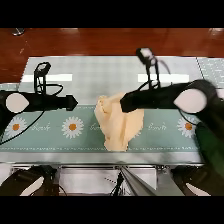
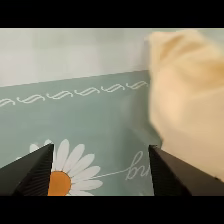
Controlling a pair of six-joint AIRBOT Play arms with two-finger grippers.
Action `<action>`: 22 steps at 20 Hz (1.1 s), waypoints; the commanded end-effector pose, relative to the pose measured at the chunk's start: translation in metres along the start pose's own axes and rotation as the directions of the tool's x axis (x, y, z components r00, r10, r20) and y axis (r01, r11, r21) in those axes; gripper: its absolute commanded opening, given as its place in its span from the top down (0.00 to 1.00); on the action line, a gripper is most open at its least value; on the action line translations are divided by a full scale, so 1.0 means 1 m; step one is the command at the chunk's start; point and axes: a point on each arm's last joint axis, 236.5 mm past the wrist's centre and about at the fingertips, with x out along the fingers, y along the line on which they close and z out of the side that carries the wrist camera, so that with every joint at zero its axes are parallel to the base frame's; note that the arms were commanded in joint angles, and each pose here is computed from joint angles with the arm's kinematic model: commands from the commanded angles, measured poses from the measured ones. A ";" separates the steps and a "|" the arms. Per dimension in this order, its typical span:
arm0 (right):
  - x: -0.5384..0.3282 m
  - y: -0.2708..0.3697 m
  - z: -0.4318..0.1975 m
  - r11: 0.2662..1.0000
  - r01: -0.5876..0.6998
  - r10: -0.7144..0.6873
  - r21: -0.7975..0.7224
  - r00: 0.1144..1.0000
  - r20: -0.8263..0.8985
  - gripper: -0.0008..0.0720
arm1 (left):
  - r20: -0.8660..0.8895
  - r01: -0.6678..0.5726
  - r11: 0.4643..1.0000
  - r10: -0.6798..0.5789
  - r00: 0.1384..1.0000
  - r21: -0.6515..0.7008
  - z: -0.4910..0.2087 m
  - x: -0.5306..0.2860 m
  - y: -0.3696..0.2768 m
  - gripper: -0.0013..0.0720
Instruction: Fold the shirts.
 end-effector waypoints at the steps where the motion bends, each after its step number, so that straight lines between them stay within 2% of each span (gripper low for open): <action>1: 0.051 -0.024 -0.052 0.988 0.038 -0.021 0.152 0.993 -0.116 0.37 | -0.007 0.024 1.000 -0.024 1.000 -0.013 -0.002 0.001 -0.006 0.03; 2: 0.055 -0.031 -0.052 0.986 0.053 -0.034 0.158 0.992 -0.124 0.13 | -0.006 0.024 1.000 -0.024 1.000 -0.013 -0.001 0.001 -0.007 0.03; 5: 0.026 -0.080 -0.028 0.963 0.119 -0.096 0.241 0.990 -0.104 0.13 | -0.038 0.023 0.999 -0.022 0.999 0.026 -0.009 0.000 -0.006 0.03; 8: -0.053 -0.154 -0.015 0.917 0.224 -0.218 0.330 0.974 -0.055 0.13 | -0.094 0.009 1.000 -0.007 0.996 0.027 -0.021 -0.002 0.004 0.03; 10: -0.101 -0.202 -0.042 0.848 0.337 -0.343 0.410 0.937 -0.062 0.13 | -0.110 -0.001 1.000 -0.001 0.994 -0.018 -0.022 -0.001 0.014 0.03; 12: -0.117 -0.224 -0.089 0.771 0.373 -0.389 0.516 0.917 -0.082 0.14 | -0.228 0.061 0.993 -0.084 0.970 -0.106 -0.044 0.009 0.007 0.03; 14: -0.097 -0.214 -0.134 0.740 0.304 -0.316 0.599 0.945 -0.089 0.14 | -0.348 0.174 0.979 -0.201 0.916 -0.107 -0.067 0.027 -0.012 0.03; 18: -0.053 -0.173 -0.184 0.711 0.144 -0.122 0.688 0.989 -0.080 0.14 | -0.429 0.260 0.937 -0.339 0.837 -0.234 -0.085 0.069 -0.029 0.03; 20: -0.046 -0.165 -0.194 0.706 0.121 -0.079 0.698 0.993 -0.092 0.14 | -0.433 0.325 0.907 -0.415 0.800 -0.270 -0.088 0.083 -0.040 0.03; 22: -0.046 -0.164 -0.194 0.709 0.118 -0.073 0.695 0.993 -0.094 0.14 | -0.383 0.345 0.895 -0.435 0.815 -0.282 -0.077 0.098 -0.041 0.03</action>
